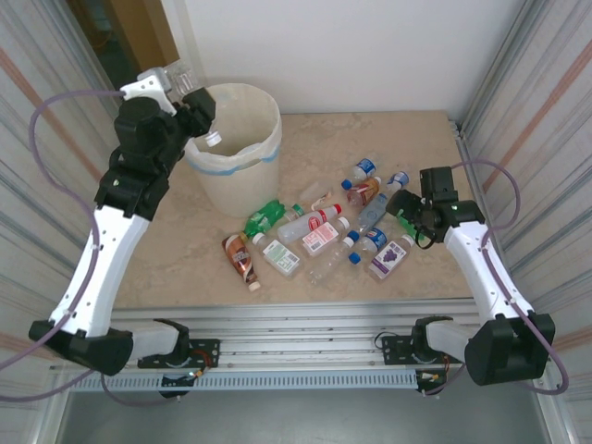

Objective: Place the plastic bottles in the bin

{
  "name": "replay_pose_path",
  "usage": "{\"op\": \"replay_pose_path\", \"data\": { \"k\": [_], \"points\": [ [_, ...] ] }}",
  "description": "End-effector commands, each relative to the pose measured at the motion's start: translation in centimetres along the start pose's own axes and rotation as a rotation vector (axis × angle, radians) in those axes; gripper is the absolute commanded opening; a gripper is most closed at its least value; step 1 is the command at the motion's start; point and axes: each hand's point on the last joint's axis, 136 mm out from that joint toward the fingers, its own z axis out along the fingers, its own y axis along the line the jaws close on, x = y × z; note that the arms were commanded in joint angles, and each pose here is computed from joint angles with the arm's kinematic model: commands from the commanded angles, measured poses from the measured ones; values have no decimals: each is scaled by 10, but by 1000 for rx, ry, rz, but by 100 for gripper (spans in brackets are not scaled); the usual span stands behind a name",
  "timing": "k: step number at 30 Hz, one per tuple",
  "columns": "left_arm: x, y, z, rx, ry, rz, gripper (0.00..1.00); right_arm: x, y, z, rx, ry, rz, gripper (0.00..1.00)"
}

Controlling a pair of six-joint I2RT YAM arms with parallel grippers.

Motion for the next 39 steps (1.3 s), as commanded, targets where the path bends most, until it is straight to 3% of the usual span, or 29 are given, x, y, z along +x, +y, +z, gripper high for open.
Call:
{"op": "replay_pose_path", "data": {
  "k": [1, 14, 39],
  "points": [
    [-24, -7, 10, -3, -66, 59, 48, -8, 0, -7, 18, -24, -10, 98],
    [-23, 4, 80, -106, -29, 193, 46, -16, 4, -24, -3, -62, -22, 98],
    [28, 34, 128, -190, 82, 300, 45, -25, 12, -36, -35, -90, -26, 98]
  ]
}}
